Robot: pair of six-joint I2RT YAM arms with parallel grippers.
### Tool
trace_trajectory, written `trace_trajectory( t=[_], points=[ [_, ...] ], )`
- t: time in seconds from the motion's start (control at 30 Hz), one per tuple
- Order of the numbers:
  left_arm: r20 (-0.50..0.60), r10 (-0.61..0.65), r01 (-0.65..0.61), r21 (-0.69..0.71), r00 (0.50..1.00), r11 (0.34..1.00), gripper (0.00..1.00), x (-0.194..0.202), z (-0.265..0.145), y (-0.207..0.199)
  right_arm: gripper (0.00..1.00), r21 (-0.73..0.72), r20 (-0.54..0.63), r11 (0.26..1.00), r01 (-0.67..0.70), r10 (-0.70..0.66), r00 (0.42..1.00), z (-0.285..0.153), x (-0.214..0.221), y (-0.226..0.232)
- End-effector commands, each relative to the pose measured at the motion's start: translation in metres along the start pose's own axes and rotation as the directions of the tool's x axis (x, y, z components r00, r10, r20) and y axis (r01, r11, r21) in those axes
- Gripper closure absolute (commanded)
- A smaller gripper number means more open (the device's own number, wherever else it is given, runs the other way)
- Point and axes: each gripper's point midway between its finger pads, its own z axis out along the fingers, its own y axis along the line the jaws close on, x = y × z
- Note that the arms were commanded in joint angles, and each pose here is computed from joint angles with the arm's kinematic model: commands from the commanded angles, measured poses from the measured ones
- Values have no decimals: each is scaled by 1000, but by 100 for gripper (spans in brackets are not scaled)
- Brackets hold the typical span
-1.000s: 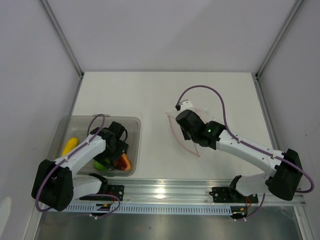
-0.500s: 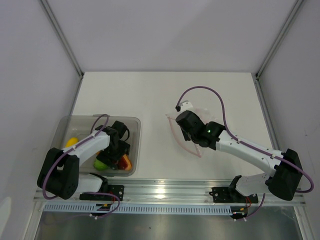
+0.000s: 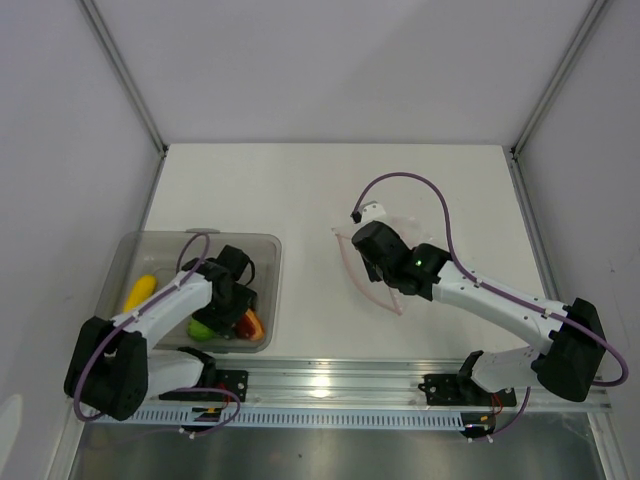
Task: Place the food in the zip-top bag and seal the zipper
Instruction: Pick up the fake bread from the bin, then place the fake bread in the zipper food storage bag.
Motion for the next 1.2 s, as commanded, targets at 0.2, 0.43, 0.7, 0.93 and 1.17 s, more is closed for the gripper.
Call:
trace_trajectory(
  t=[0.2, 0.43, 0.7, 0.93, 1.17],
  points=[
    [56, 32, -43, 204, 998, 978, 80, -13, -50, -11, 100, -18, 57, 999, -31, 32, 998, -8, -15, 2],
    [29, 70, -76, 442, 997, 894, 91, -6, -96, -30, 100, -14, 51, 1000, -25, 26, 998, -6, -13, 4],
    [-18, 147, -111, 562, 989, 820, 99, 9, -125, -35, 100, -3, 45, 1000, -22, 22, 999, -5, -12, 2],
    [62, 273, -243, 671, 960, 700, 99, 17, -148, -27, 100, -6, 41, 1000, -14, 14, 999, -4, -21, 6],
    [173, 494, -429, 772, 852, 469, 99, 46, -165, -21, 100, 22, 40, 1000, 16, -17, 999, 0, -33, 4]
  ],
)
